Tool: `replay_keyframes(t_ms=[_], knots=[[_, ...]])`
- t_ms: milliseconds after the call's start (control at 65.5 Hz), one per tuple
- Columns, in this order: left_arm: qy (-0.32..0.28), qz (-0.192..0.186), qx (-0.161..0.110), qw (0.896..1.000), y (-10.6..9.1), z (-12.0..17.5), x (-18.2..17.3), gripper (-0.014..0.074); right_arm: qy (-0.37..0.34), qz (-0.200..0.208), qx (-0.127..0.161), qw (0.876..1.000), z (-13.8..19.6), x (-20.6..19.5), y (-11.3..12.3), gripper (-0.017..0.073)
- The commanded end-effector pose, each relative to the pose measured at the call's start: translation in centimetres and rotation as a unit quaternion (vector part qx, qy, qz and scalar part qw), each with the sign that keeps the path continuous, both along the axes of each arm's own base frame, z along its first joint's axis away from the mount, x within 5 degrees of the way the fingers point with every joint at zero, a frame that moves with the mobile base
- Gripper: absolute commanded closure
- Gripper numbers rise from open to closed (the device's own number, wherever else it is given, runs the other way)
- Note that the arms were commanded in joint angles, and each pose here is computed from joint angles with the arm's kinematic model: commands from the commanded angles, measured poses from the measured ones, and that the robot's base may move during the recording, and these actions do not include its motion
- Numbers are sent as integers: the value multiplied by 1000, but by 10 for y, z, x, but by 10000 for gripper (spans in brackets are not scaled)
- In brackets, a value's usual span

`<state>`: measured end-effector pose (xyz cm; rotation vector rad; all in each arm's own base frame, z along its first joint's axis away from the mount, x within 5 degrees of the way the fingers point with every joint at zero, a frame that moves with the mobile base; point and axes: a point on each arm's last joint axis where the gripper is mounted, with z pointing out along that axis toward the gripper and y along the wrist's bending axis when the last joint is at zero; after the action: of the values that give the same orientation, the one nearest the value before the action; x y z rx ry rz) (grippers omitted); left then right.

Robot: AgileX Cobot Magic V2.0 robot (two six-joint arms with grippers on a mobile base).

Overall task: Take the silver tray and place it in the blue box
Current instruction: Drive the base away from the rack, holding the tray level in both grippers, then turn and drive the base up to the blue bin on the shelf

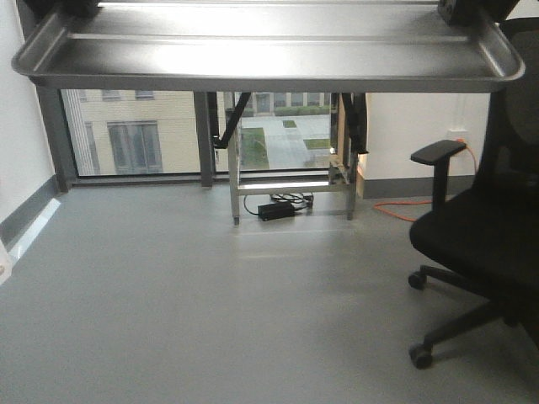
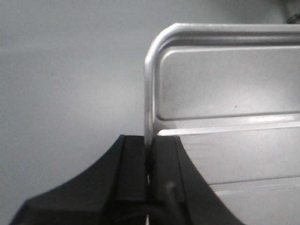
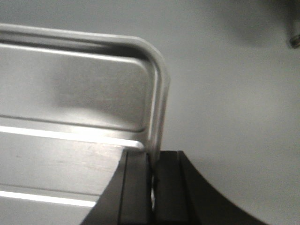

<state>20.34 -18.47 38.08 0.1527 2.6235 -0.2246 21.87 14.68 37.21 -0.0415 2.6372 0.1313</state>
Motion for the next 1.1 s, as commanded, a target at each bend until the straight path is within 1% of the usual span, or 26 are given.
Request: replay_keyframes(t_ms=[0,1084], knots=[[-26,8,11,1000,10,16,-3,698,-51,1,-19,999,20,-2,-12,502],[-27,7,11,1000,10,16,-3,698,-50,1,-19,999,20,-2,-12,502]])
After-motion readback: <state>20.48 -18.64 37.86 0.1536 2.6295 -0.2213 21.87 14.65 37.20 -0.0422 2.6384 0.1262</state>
